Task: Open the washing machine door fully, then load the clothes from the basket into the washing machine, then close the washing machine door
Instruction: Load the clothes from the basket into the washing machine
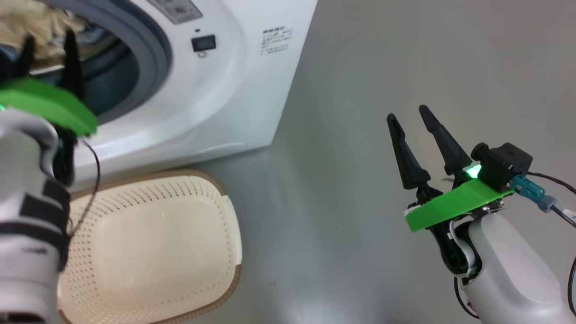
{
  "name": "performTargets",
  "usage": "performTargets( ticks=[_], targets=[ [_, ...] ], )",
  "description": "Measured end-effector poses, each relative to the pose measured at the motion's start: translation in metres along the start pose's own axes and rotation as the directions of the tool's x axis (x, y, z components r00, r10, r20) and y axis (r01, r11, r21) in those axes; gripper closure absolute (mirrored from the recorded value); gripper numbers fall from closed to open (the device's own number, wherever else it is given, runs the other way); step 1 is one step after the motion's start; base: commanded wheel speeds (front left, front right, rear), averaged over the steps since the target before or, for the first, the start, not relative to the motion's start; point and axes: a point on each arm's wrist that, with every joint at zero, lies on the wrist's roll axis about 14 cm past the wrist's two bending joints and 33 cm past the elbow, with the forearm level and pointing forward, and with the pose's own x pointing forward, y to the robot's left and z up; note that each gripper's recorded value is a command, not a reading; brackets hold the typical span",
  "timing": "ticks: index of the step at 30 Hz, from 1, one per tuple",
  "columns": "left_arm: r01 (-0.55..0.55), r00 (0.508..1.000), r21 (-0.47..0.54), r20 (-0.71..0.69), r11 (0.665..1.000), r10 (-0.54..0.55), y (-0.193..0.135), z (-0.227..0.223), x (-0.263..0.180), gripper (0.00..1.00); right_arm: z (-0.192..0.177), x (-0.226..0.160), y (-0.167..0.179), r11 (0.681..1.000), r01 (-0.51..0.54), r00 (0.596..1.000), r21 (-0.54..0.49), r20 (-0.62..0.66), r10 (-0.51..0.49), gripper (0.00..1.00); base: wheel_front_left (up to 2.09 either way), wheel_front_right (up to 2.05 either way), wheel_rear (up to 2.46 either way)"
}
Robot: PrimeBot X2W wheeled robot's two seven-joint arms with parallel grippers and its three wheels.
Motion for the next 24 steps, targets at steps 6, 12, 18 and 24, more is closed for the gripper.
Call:
performTargets(
  ticks=[6,12,18,24],
  targets=[
    [0.019,0.998,0.008,0.054,1.0,-0.02,-0.002,0.011,-0.034,0.0,0.016,-0.01,0.008,1.0,-0.012,0.999,0.008,0.036,0.011,0.0,0.0,0.0,0.0],
    [0.009,0.994,-0.006,0.109,1.0,-0.008,0.003,0.019,-0.078,0.0,0.035,-0.023,0.015,1.0,-0.024,0.997,0.007,0.077,0.024,0.0,0.0,0.0,0.0],
    [0.011,0.984,-0.009,0.178,1.0,-0.01,0.0,0.03,-0.122,0.0,0.047,-0.038,0.023,0.999,-0.037,0.993,0.012,0.109,0.036,0.0,0.0,0.0,0.0],
    [-0.001,0.974,-0.014,0.227,1.0,0.004,0.0,0.032,-0.163,0.0,0.058,-0.045,0.029,0.998,-0.055,0.989,0.026,0.135,0.051,0.0,0.0,0.0,0.0]
  ],
)
